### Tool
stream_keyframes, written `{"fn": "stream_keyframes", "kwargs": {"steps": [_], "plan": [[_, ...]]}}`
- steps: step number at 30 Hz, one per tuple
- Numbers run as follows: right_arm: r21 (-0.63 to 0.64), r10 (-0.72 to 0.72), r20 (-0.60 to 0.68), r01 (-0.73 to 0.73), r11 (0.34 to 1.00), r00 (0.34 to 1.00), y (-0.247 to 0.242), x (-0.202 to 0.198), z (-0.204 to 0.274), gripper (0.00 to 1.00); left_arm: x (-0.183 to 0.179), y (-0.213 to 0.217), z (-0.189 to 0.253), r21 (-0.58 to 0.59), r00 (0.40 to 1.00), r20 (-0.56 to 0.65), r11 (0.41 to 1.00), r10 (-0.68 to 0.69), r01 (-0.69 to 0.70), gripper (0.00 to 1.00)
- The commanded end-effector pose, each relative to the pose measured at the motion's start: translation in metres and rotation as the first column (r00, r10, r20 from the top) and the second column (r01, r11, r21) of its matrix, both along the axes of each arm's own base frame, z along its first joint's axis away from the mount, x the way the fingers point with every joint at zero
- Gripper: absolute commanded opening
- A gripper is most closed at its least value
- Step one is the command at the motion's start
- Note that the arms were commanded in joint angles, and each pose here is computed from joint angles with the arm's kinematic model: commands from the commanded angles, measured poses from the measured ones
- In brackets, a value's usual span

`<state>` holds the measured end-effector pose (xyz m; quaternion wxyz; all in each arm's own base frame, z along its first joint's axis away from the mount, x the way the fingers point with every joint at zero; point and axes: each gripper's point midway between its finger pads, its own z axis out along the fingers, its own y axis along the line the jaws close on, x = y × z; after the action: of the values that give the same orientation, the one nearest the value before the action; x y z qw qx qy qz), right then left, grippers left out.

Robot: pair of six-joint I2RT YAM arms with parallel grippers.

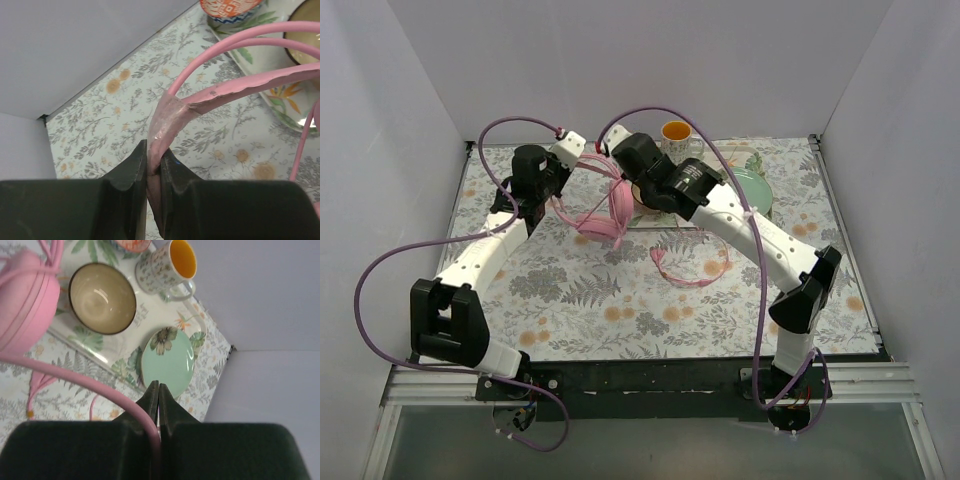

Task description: Wrap the headphones

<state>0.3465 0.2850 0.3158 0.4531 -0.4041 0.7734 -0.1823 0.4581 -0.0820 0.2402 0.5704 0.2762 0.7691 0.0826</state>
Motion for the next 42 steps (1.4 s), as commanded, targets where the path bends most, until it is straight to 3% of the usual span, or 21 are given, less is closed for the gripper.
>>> {"fn": "stream_keyframes", "kwargs": {"steps": [1,6,15,22,25,27,28,30,31,34,40,42], "plan": [[0.205,0.023,0.201,-0.065,0.977,0.979,0.005,0.028,0.079,0.01,-0.019,-0.016,0.030,-0.079,0.997,0.024,0.994,-0.079,0.081,0.00],[0.278,0.000,0.249,-0.072,0.958,0.969,-0.001,0.068,0.074,0.01,-0.035,-0.035,0.029,-0.165,0.986,-0.058,0.976,-0.155,0.144,0.00],[0.457,-0.057,0.155,-0.021,0.889,0.986,-0.044,0.123,0.047,0.01,-0.067,-0.062,0.060,-0.339,0.949,-0.155,0.917,-0.276,0.211,0.00],[0.517,0.066,0.119,-0.119,0.848,0.991,-0.030,0.131,0.029,0.01,-0.101,-0.093,0.083,-0.457,0.865,-0.192,0.822,-0.463,0.339,0.00],[0.535,0.142,0.080,-0.163,0.829,0.987,-0.021,0.127,0.011,0.01,-0.109,-0.098,0.099,-0.500,0.852,-0.190,0.795,-0.488,0.344,0.00],[0.572,0.244,0.094,-0.253,0.781,0.965,-0.006,0.116,0.010,0.01,-0.113,-0.101,0.118,-0.527,0.850,-0.165,0.774,-0.500,0.352,0.00],[0.575,0.277,0.059,-0.259,0.776,0.959,-0.003,0.109,-0.012,0.01,-0.112,-0.101,0.124,-0.537,0.856,-0.158,0.770,-0.493,0.345,0.00],[0.616,0.351,0.104,-0.337,0.711,0.931,0.009,0.097,-0.006,0.18,-0.108,-0.099,0.139,-0.568,0.880,-0.155,0.769,-0.449,0.292,0.00],[0.625,0.374,0.067,-0.331,0.708,0.925,0.011,0.090,-0.028,0.25,-0.106,-0.098,0.154,-0.571,0.893,-0.127,0.768,-0.433,0.291,0.00],[0.659,0.422,0.083,-0.367,0.656,0.903,0.016,0.075,-0.038,0.48,-0.103,-0.094,0.173,-0.602,0.915,-0.106,0.757,-0.389,0.252,0.00],[0.689,0.492,0.120,-0.429,0.584,0.862,0.021,0.051,-0.044,0.74,-0.097,-0.090,0.191,-0.633,0.940,-0.085,0.747,-0.330,0.205,0.00],[0.692,0.507,0.117,-0.436,0.575,0.854,0.019,0.041,-0.054,0.77,-0.093,-0.088,0.193,-0.636,0.947,-0.080,0.748,-0.312,0.192,0.00]]}}
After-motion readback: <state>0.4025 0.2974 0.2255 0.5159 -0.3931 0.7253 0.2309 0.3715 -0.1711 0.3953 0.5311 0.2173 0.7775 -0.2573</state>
